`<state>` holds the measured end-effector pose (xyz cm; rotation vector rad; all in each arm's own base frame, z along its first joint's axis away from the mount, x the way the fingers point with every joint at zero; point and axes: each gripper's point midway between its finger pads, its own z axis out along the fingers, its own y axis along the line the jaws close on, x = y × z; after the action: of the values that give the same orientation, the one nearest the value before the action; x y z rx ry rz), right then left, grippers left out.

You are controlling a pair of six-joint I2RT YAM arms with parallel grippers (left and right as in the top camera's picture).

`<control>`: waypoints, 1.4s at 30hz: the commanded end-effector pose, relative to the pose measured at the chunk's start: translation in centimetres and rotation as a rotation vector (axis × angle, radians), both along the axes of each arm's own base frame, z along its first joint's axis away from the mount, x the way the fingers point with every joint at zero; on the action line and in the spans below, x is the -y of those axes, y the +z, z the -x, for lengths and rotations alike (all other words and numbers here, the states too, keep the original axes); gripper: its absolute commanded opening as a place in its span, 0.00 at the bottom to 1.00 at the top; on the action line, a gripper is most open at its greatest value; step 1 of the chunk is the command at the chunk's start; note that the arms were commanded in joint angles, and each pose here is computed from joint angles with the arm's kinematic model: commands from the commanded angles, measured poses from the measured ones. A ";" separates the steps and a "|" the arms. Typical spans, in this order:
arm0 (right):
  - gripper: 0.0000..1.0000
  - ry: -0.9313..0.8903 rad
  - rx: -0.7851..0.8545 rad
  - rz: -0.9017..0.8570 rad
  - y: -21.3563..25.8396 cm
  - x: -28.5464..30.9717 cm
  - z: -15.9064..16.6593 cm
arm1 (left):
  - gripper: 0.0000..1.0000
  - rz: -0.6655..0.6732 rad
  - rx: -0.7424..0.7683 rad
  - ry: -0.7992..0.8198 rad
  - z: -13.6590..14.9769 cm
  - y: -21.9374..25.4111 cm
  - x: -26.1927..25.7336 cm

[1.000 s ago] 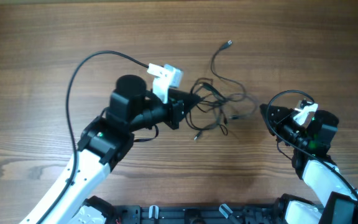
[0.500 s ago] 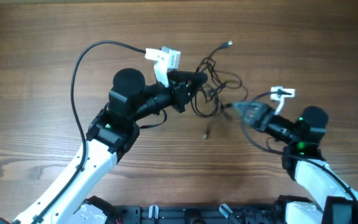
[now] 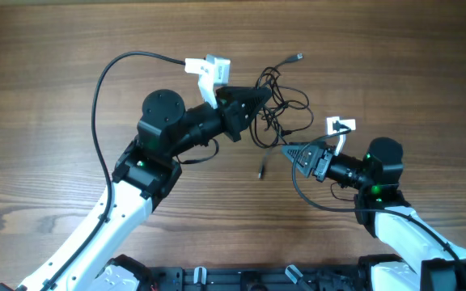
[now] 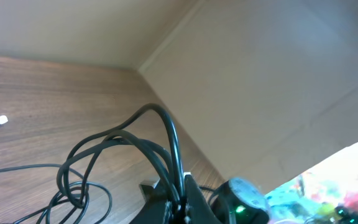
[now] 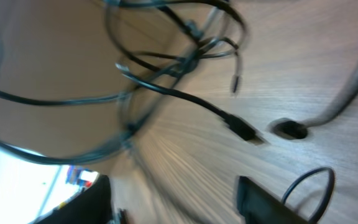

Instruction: Untangle cables

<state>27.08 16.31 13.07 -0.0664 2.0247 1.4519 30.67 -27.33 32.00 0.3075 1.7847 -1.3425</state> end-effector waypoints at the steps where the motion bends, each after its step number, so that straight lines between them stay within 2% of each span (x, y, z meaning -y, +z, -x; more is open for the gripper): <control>1: 0.77 -0.016 0.047 0.047 -0.3 0.1 -0.4 | 0.04 0.067 -0.048 0.045 -1.0 1.2 -1.1; 2: 0.77 -0.010 0.051 0.049 -0.3 -0.1 -0.3 | 0.04 0.077 -0.068 0.055 -1.2 1.2 -1.4; 5: 0.57 -0.038 0.047 0.071 -0.7 -0.2 -0.7 | 0.04 0.132 -0.156 0.081 -1.8 1.2 -2.1; 6: 0.43 -0.046 0.049 0.077 -0.8 -0.2 -0.8 | 0.04 0.157 -0.198 0.090 -2.0 1.2 -2.4; 7: 0.25 -0.046 0.055 0.076 -0.7 -0.2 -0.8 | 0.04 0.161 -0.207 0.085 -2.0 1.2 -2.4; 9: 0.05 -0.028 0.075 0.063 -0.2 -0.5 -0.7 | 0.06 0.147 -0.223 0.085 -1.9 0.6 -2.4; 13: 0.05 0.075 0.166 0.008 2.0 -1.5 0.5 | 0.04 0.046 -0.264 0.093 -1.6 -2.2 -2.5; 15: 0.12 0.084 0.179 0.015 2.0 -1.5 0.6 | 0.04 0.041 -0.284 0.098 -1.7 -2.5 -2.7; 17: 0.04 0.084 0.191 0.024 1.9 -1.5 0.6 | 0.04 0.057 -0.294 0.106 -1.9 -2.4 -2.9; 20: 0.05 0.126 0.217 0.001 2.7 -1.8 1.1 | 0.04 0.072 -0.297 0.123 -2.3 -2.1 -3.4; 23: 0.05 0.141 0.281 -0.053 5.0 -2.0 1.3 | 0.04 0.000 -0.191 0.044 -1.4 -2.2 -2.9; 24: 0.11 0.143 0.299 -0.053 5.3 -2.1 1.3 | 0.04 0.000 -0.188 0.014 -0.9 -2.1 -2.6; 25: 0.29 0.145 0.308 -0.045 5.2 -2.1 1.3 | 0.04 0.001 -0.190 0.004 -0.8 -2.1 -2.6; 26: 0.54 0.148 0.312 -0.031 4.8 -2.1 1.3 | 0.04 0.003 -0.193 0.002 -0.8 -2.1 -2.5; 27: 1.00 0.144 0.297 -0.014 4.2 -2.0 1.2 | 0.04 0.005 -0.197 0.003 -0.8 -2.1 -2.5; 37: 0.99 0.078 0.199 0.082 0.8 -2.4 0.6 | 0.04 0.220 -0.515 0.096 -2.3 -1.6 -4.5; 39: 0.90 0.104 0.207 0.101 0.4 -3.7 1.2 | 0.04 0.247 -0.515 0.092 -2.4 -1.0 -4.5; 41: 0.74 0.135 0.211 0.105 0.3 -4.8 2.0 | 0.05 0.270 -0.506 0.089 -2.5 -0.4 -4.6; 42: 0.52 0.135 0.212 0.110 0.3 -5.1 2.0 | 0.05 0.284 -0.509 0.090 -2.6 -0.1 -4.7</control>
<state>24.81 20.72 13.42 -0.3786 1.9619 1.4021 33.22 -22.87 30.63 -0.2442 1.9712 -1.6169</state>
